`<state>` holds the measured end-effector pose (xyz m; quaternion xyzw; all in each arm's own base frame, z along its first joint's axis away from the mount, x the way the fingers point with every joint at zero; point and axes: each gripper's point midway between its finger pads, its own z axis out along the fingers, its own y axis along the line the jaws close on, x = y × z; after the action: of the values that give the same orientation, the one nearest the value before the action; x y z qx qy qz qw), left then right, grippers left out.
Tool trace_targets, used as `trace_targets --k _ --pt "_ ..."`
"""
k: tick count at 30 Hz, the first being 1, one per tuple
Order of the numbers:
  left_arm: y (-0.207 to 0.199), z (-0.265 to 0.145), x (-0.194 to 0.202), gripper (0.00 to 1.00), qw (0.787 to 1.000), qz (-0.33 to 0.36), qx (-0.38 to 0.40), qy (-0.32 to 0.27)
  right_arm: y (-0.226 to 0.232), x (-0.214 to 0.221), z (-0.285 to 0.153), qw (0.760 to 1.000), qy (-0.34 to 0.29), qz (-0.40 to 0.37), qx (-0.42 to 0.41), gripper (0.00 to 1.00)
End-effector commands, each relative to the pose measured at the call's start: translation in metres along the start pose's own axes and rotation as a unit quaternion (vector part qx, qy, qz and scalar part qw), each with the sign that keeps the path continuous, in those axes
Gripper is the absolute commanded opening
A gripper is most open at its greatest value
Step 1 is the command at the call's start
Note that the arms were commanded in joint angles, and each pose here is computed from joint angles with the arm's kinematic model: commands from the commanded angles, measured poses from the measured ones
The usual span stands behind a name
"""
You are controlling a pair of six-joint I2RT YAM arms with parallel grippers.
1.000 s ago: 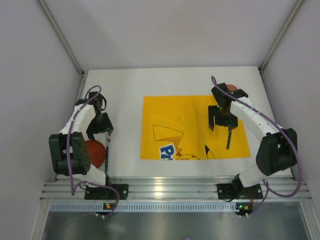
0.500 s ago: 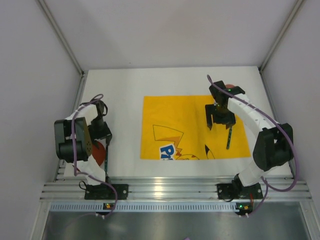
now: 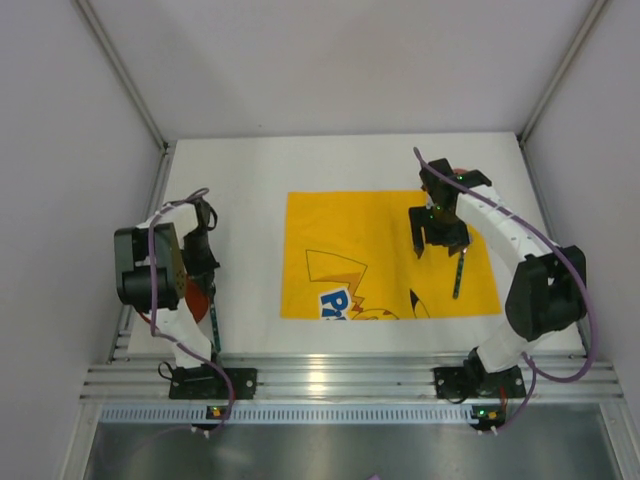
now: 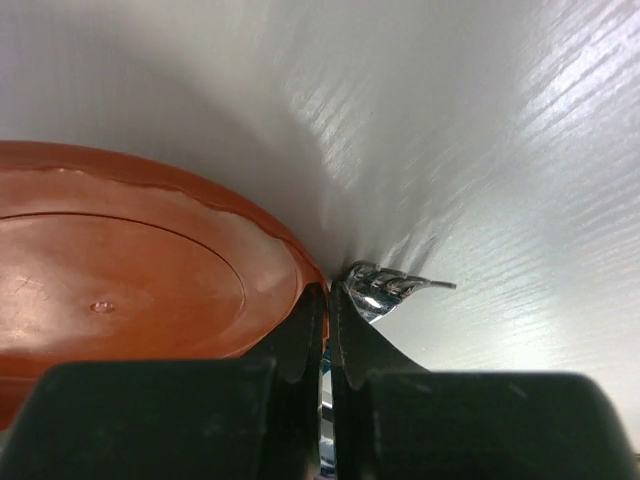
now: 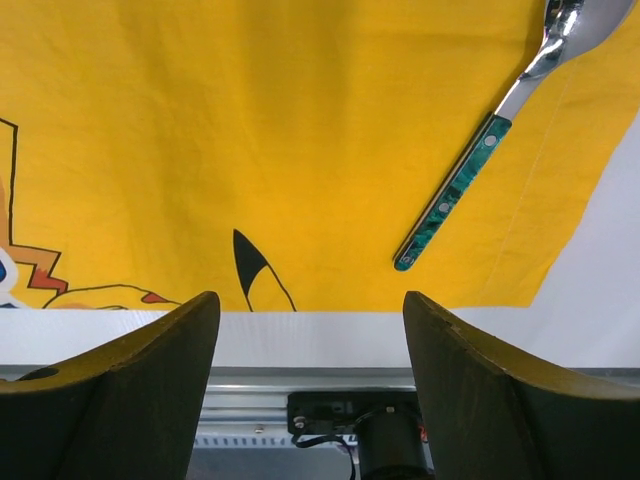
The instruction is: Set the dinner table for one person
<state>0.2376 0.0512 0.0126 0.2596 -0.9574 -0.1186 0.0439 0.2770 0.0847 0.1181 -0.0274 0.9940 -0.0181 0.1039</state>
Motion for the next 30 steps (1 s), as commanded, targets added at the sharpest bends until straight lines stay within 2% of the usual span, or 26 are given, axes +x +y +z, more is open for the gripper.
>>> trace_targets --k 1,5,9,15,21,23,24,26,27,30 --pt "-0.040 0.024 -0.041 0.00 0.997 -0.039 0.060 -0.039 0.004 -0.013 -0.008 1.000 -0.015 -0.002 -0.013 0.74" --pt "-0.063 0.011 -0.072 0.00 0.993 -0.052 0.092 -0.061 0.004 -0.015 -0.009 1.000 -0.018 -0.002 -0.014 0.74" --pt "-0.103 -0.005 -0.102 0.00 0.985 -0.070 0.139 -0.072 0.002 -0.016 -0.007 1.000 -0.019 -0.001 -0.009 0.74" --pt "-0.176 -0.015 -0.108 0.00 0.976 -0.082 0.193 -0.057 0.001 -0.018 -0.006 1.000 -0.022 -0.001 -0.007 0.74" --pt "-0.242 -0.067 -0.150 0.00 0.965 -0.046 0.234 -0.114 -0.002 -0.019 -0.008 1.000 -0.029 0.003 -0.008 0.74" --pt "-0.247 -0.084 -0.156 0.00 0.963 -0.026 0.233 -0.131 0.000 -0.020 -0.012 0.999 -0.036 0.003 -0.013 0.73" --pt "-0.256 -0.108 -0.165 0.00 0.956 -0.016 0.246 -0.158 0.001 -0.021 -0.014 0.999 -0.039 0.003 -0.017 0.73" --pt "-0.256 -0.128 -0.163 0.00 0.953 -0.007 0.251 -0.167 0.004 -0.022 -0.020 0.998 -0.048 0.005 -0.028 0.73" --pt "-0.249 -0.148 -0.165 0.00 0.949 -0.011 0.251 -0.190 0.005 -0.023 -0.023 0.998 -0.052 0.006 -0.032 0.73" --pt "-0.243 -0.181 -0.141 0.00 0.942 0.000 0.262 -0.210 0.007 -0.024 -0.032 0.997 -0.065 0.011 -0.042 0.73"
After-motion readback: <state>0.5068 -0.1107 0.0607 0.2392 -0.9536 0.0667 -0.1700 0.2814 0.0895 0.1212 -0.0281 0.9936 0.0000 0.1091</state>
